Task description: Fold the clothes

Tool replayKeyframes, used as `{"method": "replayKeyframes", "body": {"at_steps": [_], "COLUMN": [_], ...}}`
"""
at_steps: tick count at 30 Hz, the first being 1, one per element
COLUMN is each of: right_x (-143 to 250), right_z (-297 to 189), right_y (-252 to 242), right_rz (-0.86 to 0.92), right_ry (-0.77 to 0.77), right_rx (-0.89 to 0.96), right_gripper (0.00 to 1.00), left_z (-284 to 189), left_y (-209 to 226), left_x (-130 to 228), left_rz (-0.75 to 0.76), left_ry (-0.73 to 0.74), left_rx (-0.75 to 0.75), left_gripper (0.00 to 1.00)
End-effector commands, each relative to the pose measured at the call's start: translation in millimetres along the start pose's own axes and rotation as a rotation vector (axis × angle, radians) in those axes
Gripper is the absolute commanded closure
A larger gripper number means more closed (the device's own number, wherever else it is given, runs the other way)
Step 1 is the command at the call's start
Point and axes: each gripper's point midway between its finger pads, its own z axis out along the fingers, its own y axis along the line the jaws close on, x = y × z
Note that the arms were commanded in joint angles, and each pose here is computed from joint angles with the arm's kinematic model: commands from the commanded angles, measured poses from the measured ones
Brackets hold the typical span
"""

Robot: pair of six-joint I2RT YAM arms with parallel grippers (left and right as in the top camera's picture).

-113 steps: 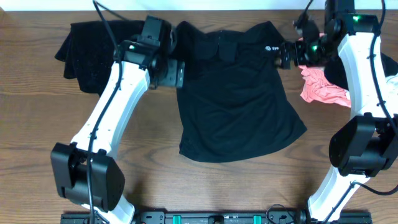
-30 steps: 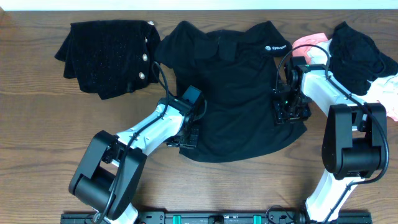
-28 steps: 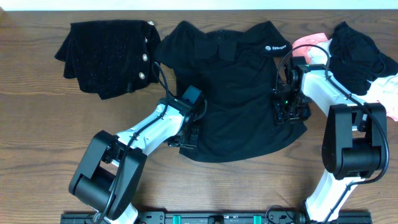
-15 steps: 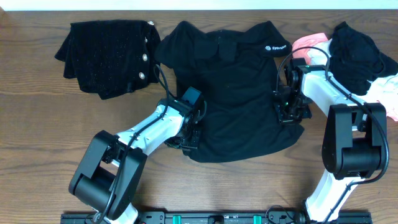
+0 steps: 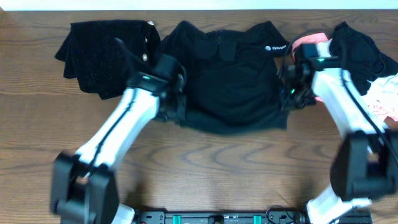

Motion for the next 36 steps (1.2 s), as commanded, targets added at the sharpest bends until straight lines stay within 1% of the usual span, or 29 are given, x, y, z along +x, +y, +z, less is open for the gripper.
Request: {"method": "replayKeyframes", "body": {"at_steps": [1, 6, 8, 12, 15, 18, 20, 23, 25, 28, 31, 36], "right_x": [-28, -47, -54, -62, -63, -65, -67, -71, -74, -74, -72, -74], "right_z": [-71, -151, -183, -233, -260, -282, -296, -313, -323, -326, -321, -314], "right_y": [10, 8, 3, -2, 0, 3, 4, 5, 6, 7, 6, 6], "right_rz": [-0.039, -0.052, -0.042, -0.038, -0.056, -0.081, -0.102, -0.114, -0.117, -0.118, -0.116, -0.114], "right_ry": [-0.221, -0.447, -0.530, -0.642, -0.692, -0.740, -0.779, -0.830, -0.862, -0.871, -0.849, -0.827], "right_rx": [0.001, 0.038, 0.051, 0.073, 0.084, 0.096, 0.108, 0.117, 0.120, 0.121, 0.118, 0.115], "right_gripper": [0.99, 0.99, 0.99, 0.99, 0.99, 0.99, 0.99, 0.99, 0.99, 0.99, 0.99, 0.99], "left_z": [-54, -127, -165, -235, -281, -315, -333, -348, -351, -341, -314, -244], "left_y": [1, 7, 10, 10, 12, 12, 12, 11, 9, 1, -11, -46], "left_x": [-26, -47, -54, -60, -59, -54, -53, -55, -57, -57, -56, -50], "left_rz": [0.012, -0.001, -0.007, -0.013, -0.027, -0.033, -0.039, -0.043, -0.041, -0.020, -0.004, 0.080], "left_ry": [-0.170, -0.395, -0.506, -0.704, -0.828, -0.920, -0.975, -1.025, -1.043, -1.005, -0.895, -0.617], "left_rx": [0.019, 0.010, -0.004, -0.020, -0.044, -0.041, -0.044, -0.038, -0.029, -0.003, 0.042, 0.149], "left_gripper": [0.94, 0.94, 0.94, 0.94, 0.94, 0.94, 0.94, 0.94, 0.94, 0.94, 0.94, 0.94]}}
